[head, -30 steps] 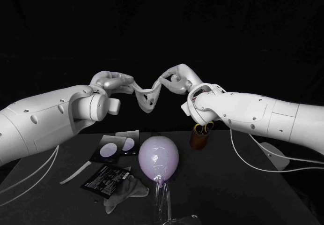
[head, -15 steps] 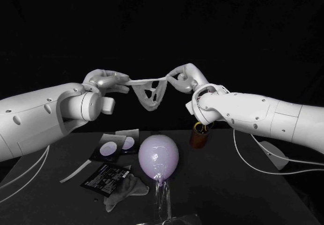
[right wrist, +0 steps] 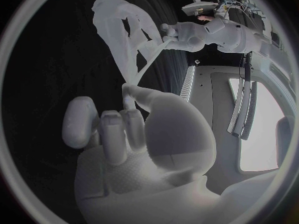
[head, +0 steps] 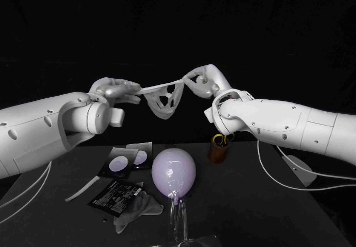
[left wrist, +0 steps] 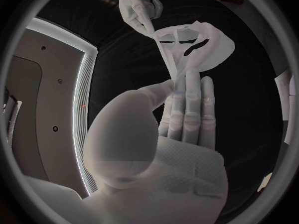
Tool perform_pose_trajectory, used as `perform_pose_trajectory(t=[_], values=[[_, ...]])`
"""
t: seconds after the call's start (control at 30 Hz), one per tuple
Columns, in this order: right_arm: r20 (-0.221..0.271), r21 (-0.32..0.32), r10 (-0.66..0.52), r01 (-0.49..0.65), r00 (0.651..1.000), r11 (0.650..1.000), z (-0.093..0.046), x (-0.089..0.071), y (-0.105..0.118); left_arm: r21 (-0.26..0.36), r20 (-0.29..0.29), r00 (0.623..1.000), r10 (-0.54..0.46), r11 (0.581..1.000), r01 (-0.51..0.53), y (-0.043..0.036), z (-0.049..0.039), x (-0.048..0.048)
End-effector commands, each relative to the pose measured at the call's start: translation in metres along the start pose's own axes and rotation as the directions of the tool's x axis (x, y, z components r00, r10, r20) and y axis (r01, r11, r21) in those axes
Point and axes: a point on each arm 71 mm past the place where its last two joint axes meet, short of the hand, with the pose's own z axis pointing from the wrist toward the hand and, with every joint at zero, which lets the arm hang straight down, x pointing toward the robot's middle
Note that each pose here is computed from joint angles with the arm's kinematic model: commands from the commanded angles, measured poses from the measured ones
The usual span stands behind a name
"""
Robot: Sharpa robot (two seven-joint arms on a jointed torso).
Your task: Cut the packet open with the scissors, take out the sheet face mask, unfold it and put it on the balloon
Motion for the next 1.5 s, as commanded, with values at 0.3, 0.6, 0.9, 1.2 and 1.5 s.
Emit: perform_pose_trajectory(t=[0.3, 0.6, 0.9, 1.2, 1.5], values=[[0.026, -0.115, -0.011, 0.014, 1.0, 0.993, 0.004, -0.005, 0.029, 0.053, 0.026, 1.0, -0.011, 0.999, 0.009, -0.0129, 0.004, 0.001], [0.037, -0.177, -0.017, 0.023, 0.999, 0.984, 0.01, -0.012, 0.049, 0.027, 0.04, 0.999, -0.002, 1.0, 0.001, -0.0073, 0.0095, -0.0012], [-0.011, -0.072, -0.02, 0.019, 1.0, 0.997, -0.001, 0.012, 0.014, 0.105, 0.029, 0.999, -0.014, 0.994, 0.01, -0.0276, 0.0056, -0.0037], [-0.048, -0.015, -0.006, 0.005, 0.999, 1.0, -0.011, 0.03, -0.004, 0.126, 0.039, 0.999, -0.013, 0.992, 0.008, -0.0372, 0.0062, -0.0068], [-0.043, -0.024, 0.007, -0.008, 0.999, 1.0, -0.013, 0.029, 0.001, 0.101, 0.034, 0.999, 0.015, 0.995, -0.018, -0.0327, 0.0097, -0.004]])
